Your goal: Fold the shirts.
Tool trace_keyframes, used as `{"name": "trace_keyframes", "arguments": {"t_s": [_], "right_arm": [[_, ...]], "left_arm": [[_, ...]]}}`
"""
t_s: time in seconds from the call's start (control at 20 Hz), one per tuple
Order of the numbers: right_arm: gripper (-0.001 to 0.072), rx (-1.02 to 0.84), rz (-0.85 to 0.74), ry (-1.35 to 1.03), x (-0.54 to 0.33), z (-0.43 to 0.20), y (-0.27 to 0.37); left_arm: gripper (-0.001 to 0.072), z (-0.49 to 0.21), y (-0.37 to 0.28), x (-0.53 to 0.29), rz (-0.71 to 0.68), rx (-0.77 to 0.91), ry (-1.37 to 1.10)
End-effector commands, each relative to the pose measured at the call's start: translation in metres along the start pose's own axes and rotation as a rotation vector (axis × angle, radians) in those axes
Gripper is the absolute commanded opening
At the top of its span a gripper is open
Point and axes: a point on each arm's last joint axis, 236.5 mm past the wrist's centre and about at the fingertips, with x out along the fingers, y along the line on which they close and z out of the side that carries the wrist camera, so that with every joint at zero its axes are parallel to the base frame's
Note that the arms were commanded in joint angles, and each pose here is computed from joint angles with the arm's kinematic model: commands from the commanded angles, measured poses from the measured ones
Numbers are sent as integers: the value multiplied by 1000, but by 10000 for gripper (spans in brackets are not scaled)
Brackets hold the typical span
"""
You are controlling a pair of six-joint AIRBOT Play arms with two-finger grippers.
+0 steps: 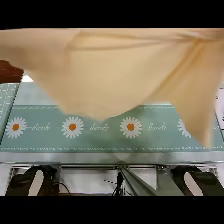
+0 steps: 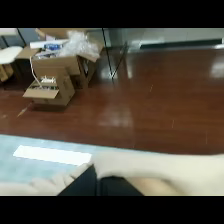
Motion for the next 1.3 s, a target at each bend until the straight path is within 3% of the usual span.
{"name": "trace_keyframes", "arguments": {"t_s": [0.0,0.3,0.45,0.6,0.7,0.85,1.05,1.25], "right_arm": [[28,-17,-7,-94,-47,14,19],[28,-33,-34,-163,-97,22,35],[28,-98,-250,-70,-124,8,-3],[27,-114,-479,276,-135,-58,-64],[27,-86,-409,530,-115,-103,-63],[27,-30,-232,648,-48,-117,-52],[28,20,-212,744,53,-140,-98],[28,126,-178,859,152,-203,-141]], "left_arm": [[19,30,-39,-42,-19,79,-145],[19,68,-87,-95,-33,169,-267],[18,35,-71,-104,81,163,-110],[19,10,-38,-103,200,154,18],[19,5,-25,-87,200,106,65],[19,-13,-6,-43,124,12,187],[20,-62,44,36,35,-134,385],[20,-122,101,132,-28,-282,498]]}}
